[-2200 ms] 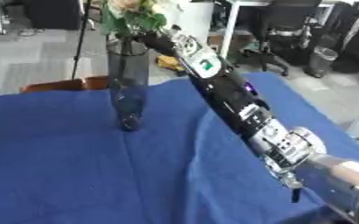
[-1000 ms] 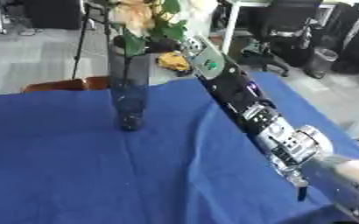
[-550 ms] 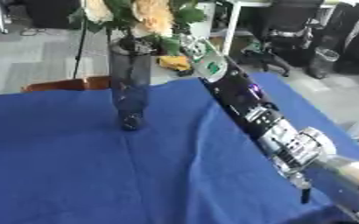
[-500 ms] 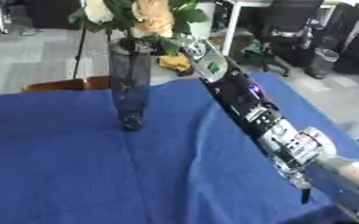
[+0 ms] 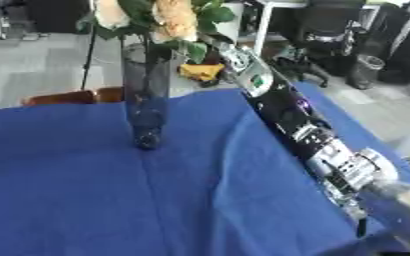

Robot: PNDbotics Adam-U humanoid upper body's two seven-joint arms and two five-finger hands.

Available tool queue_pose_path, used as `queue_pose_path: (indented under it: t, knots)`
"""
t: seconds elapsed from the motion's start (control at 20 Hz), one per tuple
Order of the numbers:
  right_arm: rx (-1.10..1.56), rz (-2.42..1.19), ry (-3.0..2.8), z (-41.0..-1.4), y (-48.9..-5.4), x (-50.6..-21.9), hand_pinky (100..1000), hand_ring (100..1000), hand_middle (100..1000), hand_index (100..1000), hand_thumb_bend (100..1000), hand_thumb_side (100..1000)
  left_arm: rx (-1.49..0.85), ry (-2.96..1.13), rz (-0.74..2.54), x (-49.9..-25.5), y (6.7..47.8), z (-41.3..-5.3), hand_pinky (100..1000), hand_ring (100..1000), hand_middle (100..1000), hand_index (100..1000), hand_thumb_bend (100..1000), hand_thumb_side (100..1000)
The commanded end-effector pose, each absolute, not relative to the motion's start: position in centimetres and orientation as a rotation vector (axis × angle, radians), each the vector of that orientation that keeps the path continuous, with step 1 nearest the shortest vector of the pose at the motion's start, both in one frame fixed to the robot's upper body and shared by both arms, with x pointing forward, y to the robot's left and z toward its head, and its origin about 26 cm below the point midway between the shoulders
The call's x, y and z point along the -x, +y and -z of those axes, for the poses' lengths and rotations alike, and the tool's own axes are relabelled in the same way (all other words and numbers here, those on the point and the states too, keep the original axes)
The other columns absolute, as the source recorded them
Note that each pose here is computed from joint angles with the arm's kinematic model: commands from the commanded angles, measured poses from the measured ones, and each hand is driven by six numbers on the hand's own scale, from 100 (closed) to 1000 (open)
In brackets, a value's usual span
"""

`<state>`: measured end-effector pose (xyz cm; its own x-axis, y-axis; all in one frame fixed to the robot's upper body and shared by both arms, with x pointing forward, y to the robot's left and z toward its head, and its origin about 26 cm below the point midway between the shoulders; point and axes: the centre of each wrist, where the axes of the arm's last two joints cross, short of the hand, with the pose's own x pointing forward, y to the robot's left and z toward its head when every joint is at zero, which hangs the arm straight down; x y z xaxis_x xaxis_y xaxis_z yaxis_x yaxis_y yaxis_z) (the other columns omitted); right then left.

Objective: Arrange flowers into the vase.

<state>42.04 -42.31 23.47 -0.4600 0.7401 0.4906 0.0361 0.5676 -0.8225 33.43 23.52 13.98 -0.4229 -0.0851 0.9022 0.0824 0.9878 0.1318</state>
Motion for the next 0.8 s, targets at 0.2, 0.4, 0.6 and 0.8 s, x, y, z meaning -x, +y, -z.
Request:
queue_pose_path:
  t: [0.2,0.4,0.6,0.8]
  knots:
    - [0.683,-0.939,-1.916,-26.0,-43.7,-40.8,1000,1000,840,1000,659,828,-0.034,-2.016,0.189,-33.4,24.2,-14.6,423,566,607,774,558,755]
    - [0.666,-0.921,-1.925,-25.7,-43.8,-40.2,1000,1000,833,1000,659,829,-0.040,-2.010,0.185,-33.3,24.4,-14.4,424,567,607,774,557,755]
    - [0.633,-0.891,-1.948,-25.5,-43.9,-39.5,1000,1000,819,1000,658,831,-0.052,-2.011,0.173,-33.3,24.6,-14.4,425,568,608,774,560,752]
    - [0.581,-0.866,-1.977,-25.4,-43.7,-38.4,1000,1000,811,1000,663,814,-0.067,-2.012,0.159,-33.2,24.9,-14.3,426,569,608,774,563,749]
